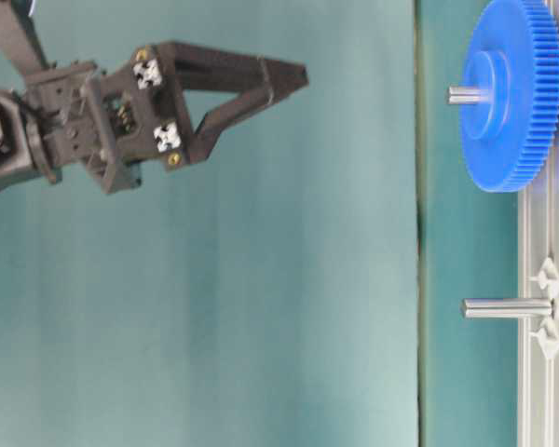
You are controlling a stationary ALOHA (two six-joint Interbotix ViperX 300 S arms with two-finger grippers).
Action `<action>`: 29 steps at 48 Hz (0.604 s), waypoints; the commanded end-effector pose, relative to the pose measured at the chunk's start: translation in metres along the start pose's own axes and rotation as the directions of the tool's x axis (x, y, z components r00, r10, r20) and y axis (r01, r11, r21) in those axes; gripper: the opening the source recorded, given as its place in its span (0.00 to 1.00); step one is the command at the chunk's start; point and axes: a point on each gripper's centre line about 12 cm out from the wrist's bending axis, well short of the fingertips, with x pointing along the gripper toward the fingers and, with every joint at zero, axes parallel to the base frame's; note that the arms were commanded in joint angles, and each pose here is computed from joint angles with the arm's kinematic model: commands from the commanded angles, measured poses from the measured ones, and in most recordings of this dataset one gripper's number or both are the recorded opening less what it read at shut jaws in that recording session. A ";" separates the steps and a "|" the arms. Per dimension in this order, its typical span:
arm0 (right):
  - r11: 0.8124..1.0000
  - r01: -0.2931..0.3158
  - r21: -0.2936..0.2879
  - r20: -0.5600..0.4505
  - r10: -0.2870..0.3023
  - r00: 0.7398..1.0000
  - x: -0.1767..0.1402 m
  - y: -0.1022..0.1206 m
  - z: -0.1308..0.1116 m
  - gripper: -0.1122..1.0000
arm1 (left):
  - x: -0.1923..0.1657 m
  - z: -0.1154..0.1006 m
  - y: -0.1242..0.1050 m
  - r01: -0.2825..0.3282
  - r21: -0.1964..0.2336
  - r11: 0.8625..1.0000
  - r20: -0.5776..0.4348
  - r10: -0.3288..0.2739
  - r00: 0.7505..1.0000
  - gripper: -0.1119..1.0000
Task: Find the location of the shaft and insert the large gear.
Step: 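Withdraw the open left gripper away from the mounted gear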
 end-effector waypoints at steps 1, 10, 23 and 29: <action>1.000 -0.004 0.011 0.013 0.004 1.000 -0.001 0.001 0.006 0.17 | -0.033 0.000 -0.001 -0.014 -0.008 1.000 0.069 0.014 0.998 0.93; 1.000 -0.004 0.011 0.015 0.004 1.000 -0.001 0.001 0.007 0.17 | -0.040 -0.012 -0.003 -0.019 -0.057 0.998 0.127 0.026 0.992 0.93; 1.000 -0.004 0.011 0.010 0.003 1.000 -0.001 0.001 0.006 0.17 | -0.053 -0.044 -0.010 -0.014 -0.124 0.992 0.174 0.035 0.984 0.92; 1.000 -0.002 0.012 0.012 0.002 1.000 -0.001 0.001 0.005 0.17 | -0.063 -0.055 -0.014 -0.009 -0.153 0.988 0.215 0.042 0.976 0.92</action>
